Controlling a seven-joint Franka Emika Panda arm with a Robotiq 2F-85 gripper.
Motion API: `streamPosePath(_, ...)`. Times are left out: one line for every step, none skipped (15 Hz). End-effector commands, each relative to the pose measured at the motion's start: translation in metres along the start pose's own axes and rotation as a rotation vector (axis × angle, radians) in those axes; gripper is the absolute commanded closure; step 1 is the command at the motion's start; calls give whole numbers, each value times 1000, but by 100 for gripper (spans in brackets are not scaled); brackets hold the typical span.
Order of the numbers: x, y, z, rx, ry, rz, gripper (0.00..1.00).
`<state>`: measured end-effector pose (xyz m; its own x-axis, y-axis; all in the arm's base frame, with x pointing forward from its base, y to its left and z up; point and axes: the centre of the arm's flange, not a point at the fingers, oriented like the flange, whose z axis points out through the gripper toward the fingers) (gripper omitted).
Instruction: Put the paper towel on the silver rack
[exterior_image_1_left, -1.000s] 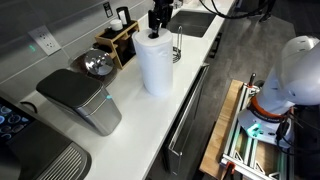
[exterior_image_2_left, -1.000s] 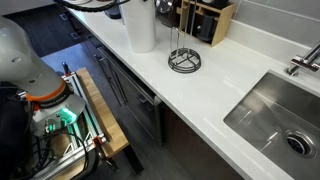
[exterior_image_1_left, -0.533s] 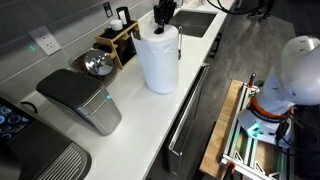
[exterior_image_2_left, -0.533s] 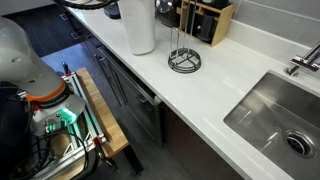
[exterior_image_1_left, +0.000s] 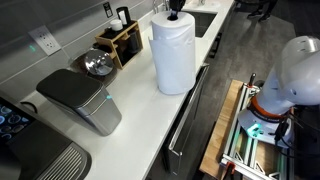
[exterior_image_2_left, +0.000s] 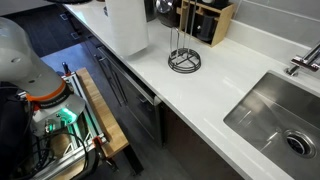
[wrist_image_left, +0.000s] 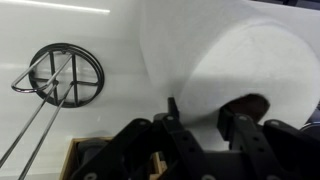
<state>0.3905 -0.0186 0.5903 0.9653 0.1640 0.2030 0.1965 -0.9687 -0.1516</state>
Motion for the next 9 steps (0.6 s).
streamPosePath(0,0,1,0,-2,0,60)
streamPosePath(0,0,2,1,-4,0,60)
streamPosePath(-1,0,-5,6,4,-23,85)
streamPosePath(-3,1,-17,-12,8,-46,85)
streamPosePath(-5,2,-29,-25,20,-72,85)
streamPosePath(-9,2,-47,-43,37,-103,85)
streamPosePath(-13,4,-64,-54,50,-133,85)
streamPosePath(-19,7,-85,-71,63,-159,85)
streamPosePath(-23,9,-103,-82,70,-185,85)
